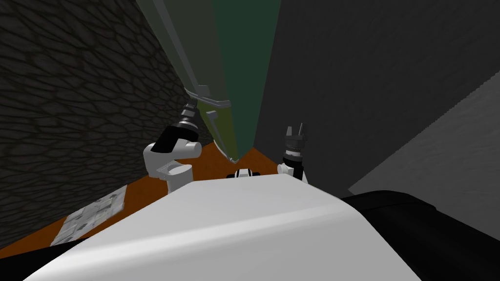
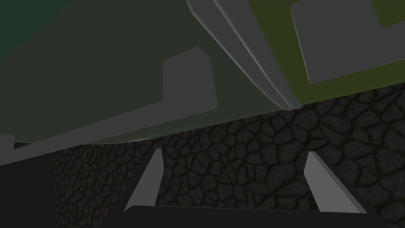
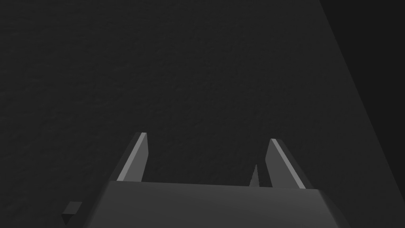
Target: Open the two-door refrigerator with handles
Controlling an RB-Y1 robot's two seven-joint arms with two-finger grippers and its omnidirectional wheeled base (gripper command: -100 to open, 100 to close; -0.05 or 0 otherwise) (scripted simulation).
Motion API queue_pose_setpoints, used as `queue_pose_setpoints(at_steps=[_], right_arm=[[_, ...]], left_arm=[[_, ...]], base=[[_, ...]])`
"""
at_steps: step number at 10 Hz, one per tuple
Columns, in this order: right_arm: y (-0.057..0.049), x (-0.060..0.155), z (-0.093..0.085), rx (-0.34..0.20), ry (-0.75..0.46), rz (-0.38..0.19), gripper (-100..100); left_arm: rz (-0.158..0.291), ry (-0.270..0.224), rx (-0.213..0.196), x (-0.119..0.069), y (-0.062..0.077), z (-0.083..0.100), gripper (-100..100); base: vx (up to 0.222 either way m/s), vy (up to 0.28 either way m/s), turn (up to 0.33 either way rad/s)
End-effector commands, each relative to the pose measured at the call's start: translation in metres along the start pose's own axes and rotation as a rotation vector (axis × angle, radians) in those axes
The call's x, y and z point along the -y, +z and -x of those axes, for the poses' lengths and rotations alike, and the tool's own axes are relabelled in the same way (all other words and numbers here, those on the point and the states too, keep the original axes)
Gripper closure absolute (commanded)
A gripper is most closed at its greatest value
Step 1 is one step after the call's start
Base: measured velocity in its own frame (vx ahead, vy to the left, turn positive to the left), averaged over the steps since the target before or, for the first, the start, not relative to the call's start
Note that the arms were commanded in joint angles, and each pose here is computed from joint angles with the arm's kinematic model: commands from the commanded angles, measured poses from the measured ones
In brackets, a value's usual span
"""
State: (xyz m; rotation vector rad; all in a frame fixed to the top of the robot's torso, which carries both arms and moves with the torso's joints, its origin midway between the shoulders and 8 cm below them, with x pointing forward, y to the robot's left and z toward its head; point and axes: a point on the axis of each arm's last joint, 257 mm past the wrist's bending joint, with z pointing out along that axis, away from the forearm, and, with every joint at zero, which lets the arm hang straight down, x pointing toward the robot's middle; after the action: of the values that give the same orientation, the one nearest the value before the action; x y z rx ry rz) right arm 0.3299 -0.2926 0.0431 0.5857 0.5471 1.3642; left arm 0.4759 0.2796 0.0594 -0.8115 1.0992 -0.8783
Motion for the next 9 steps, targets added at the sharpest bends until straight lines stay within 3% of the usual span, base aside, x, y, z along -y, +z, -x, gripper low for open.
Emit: queue_pose_setpoints(at_steps=[1, 9], right_arm=[[0.0, 0.0, 0.0, 0.0, 0.0, 0.0, 0], [0.0, 0.0, 0.0, 0.0, 0.0, 0.0, 0]], left_arm=[[0.036, 0.0, -0.003, -0.0017, 0.0042, 0.0009, -100], [0.116, 0.0, -0.011, -0.0014, 0.0108, 0.0041, -100]], base=[[0.075, -0.014, 0.006], [0.072, -0.014, 0.007]])
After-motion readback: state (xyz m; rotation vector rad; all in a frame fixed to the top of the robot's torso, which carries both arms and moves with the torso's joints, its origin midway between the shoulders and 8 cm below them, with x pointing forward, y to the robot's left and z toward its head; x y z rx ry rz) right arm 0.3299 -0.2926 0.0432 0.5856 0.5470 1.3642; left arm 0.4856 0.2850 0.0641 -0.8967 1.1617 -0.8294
